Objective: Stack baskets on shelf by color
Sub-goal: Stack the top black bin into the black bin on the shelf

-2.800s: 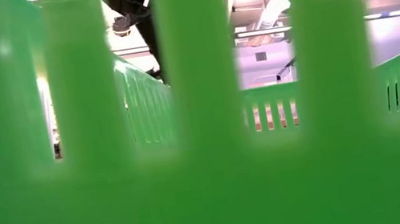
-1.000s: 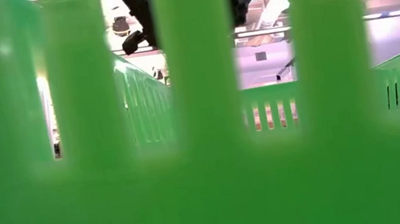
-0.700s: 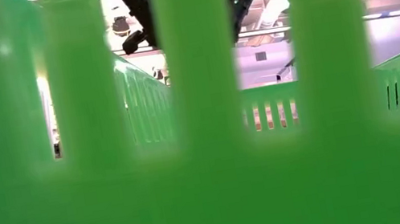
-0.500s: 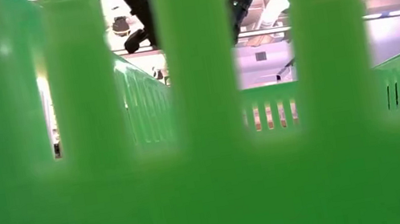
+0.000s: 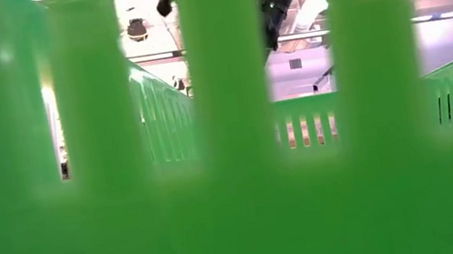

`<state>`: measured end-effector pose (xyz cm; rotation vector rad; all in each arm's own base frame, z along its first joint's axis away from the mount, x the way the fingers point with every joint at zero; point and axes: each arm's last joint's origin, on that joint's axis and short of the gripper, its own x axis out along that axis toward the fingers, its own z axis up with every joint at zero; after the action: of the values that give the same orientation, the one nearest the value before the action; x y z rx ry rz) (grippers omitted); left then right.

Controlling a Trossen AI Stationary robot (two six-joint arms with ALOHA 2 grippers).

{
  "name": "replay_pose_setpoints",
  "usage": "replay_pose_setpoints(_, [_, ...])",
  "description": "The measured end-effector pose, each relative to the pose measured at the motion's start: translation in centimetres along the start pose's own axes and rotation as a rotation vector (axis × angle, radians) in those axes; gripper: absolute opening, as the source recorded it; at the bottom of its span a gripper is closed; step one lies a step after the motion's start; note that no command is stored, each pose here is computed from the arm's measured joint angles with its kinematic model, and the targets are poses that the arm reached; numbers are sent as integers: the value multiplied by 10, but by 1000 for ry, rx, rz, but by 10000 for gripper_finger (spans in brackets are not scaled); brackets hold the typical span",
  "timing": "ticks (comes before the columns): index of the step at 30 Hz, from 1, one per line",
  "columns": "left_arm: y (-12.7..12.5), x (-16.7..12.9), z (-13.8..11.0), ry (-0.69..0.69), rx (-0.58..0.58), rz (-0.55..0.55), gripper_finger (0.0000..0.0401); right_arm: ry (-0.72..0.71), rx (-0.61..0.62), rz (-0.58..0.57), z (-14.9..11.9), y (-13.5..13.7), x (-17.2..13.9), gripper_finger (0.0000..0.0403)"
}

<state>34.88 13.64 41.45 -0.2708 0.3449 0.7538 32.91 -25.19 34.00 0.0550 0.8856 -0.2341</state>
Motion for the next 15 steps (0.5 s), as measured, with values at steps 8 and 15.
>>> replay_pose_setpoints(8, [-4, -50, 26, 41, 158, 127, 139, 2, -158, 0, 8, -3, -16, 1])
replay_pose_setpoints(15, [-15, -77, 19, 170, 174, 87, 139, -36, -199, 33, 23, -23, -26, 1])
